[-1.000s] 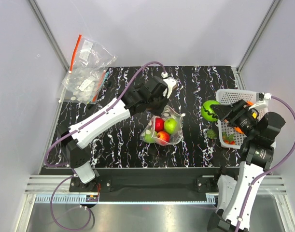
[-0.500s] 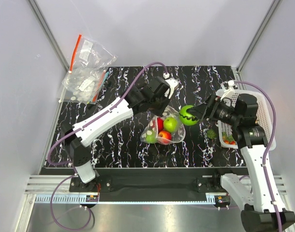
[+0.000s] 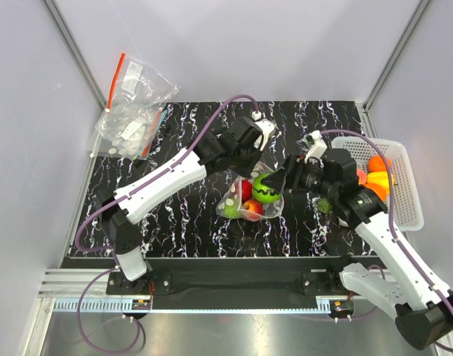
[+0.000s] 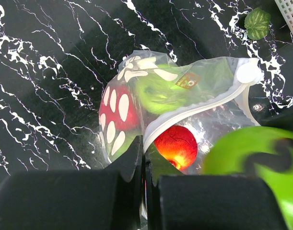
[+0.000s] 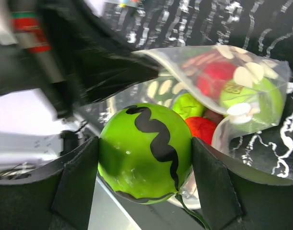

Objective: Place the food in the zip-top bag and seal the zipper
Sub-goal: Place the fake fruit in the zipper food storage bag.

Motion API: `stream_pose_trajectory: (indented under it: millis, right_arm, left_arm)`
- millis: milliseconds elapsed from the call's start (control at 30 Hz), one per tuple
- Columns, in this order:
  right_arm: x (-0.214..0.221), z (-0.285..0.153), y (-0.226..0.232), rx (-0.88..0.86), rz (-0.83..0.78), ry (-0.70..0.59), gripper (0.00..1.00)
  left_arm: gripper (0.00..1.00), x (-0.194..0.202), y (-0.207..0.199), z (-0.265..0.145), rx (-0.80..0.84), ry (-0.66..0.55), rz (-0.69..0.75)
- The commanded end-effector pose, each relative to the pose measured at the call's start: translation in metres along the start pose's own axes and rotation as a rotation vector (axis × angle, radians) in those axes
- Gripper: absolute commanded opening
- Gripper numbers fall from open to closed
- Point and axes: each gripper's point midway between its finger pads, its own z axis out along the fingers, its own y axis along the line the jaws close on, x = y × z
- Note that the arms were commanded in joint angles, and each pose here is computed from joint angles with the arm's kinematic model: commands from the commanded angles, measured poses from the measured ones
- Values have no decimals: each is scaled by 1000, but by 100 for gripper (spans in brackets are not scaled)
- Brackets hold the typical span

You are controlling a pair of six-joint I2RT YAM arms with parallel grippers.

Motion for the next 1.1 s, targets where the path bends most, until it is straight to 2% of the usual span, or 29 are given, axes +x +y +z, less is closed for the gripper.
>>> stream_pose_trajectory:
  millis: [0,533,667,700,733,800,833,867,1000,1067]
  right_arm:
    - [-28,8,0,92,-37,-125,43]
    - [-38,47,-39,317,-59,-213,44]
    - [-37,56,-42,340,-81,-206,47]
    - [-36,58,-42,343,-85,-200,51]
    - [-33,63,-45,352,-86,-186,63]
    - [-29,66,-39,340,-95,-166,78]
    - [-30,68,-37,338,-98,-164,97]
    - [-29,67,-34,335,-98,-167,100]
    - [-30,58,-26,326,-106,-165,99]
    - [-33,50,-21,313,-106,-174,94]
  left_arm:
    - [2,-17,3,-8,-3,-65,-9]
    - [2,-11,10,-1,21,-56,-30]
    - [2,-10,12,-1,23,-54,-35]
    - [2,-10,14,-1,24,-57,-40]
    - [2,-11,15,-2,23,-58,-41]
    - [2,-10,17,-1,25,-56,-46]
    - [2,-11,18,-1,26,-57,-46]
    - [2,-10,19,0,25,-56,-47]
    - [2,-9,26,0,18,-52,-53]
    - [2,-9,30,0,14,-57,-58]
